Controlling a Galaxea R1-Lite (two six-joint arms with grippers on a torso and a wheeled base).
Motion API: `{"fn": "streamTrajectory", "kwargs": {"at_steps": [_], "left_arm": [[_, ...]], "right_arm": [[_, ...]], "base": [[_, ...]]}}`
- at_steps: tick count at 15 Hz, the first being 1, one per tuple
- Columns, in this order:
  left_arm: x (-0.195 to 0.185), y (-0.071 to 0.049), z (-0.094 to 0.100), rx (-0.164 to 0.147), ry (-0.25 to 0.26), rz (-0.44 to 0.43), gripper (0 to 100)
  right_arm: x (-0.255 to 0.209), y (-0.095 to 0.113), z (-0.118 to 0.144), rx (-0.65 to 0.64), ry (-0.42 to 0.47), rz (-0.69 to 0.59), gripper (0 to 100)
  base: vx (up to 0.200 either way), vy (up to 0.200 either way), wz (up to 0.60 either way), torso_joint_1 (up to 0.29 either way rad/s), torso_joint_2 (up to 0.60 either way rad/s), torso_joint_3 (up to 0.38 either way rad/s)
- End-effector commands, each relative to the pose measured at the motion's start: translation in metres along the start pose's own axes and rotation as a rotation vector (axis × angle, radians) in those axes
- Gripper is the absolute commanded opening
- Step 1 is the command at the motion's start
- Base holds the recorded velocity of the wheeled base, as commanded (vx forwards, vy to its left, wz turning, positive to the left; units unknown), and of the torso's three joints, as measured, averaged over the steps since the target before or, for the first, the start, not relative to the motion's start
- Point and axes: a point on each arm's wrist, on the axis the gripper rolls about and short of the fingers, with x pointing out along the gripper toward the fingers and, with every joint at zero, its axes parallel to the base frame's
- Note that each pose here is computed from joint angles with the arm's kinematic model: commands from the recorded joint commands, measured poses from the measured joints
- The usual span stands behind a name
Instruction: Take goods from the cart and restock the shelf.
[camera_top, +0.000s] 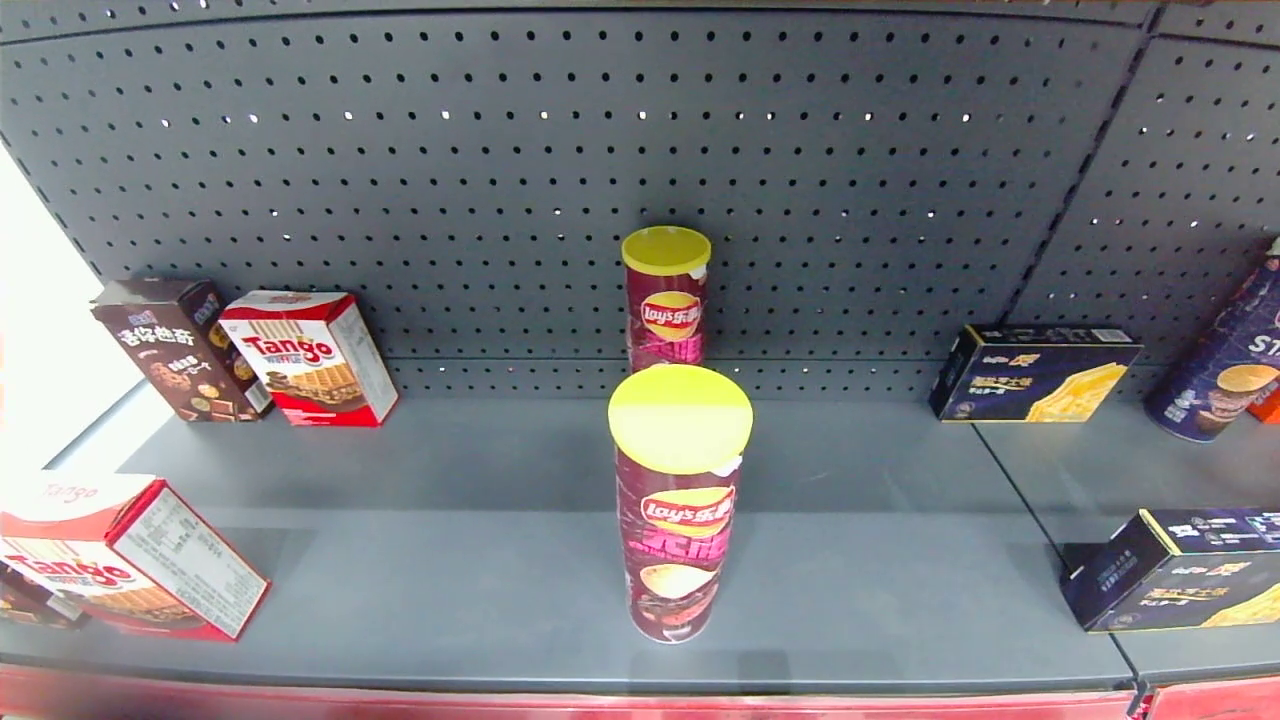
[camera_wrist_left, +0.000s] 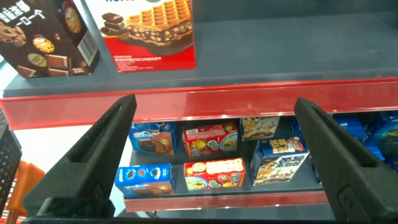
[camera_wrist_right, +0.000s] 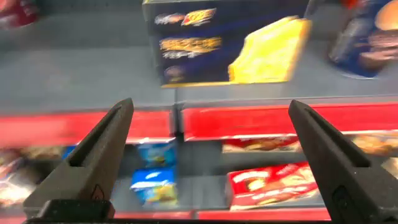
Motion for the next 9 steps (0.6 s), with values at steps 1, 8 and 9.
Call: {"fn": "streamTrajectory", "kwargs": {"at_steps": [1, 8, 9], "left_arm": [[0.0001, 0.0, 0.0, 0.0, 0.002, 0.0, 100], [0.0001, 0.0, 0.0, 0.003, 0.002, -0.001, 100], [0.0001, 0.0, 0.0, 0.003, 0.002, -0.001, 100]], "right_arm": [[0.0003, 0.0003, -0.0011, -0.042, -0.003, 0.014, 100], [-0.001, 0.0033, -0.0026, -0.055, 0.034, 0.151, 100], [-0.0012, 0.0022, -0.0021, -0.048, 0.038, 0.103, 100]], "base": [[0.0, 0.0, 0.0, 0.0, 0.0, 0.0], [0.0, 0.0, 0.0, 0.0, 0.0, 0.0], [0.0, 0.0, 0.0, 0.0, 0.0, 0.0]]}}
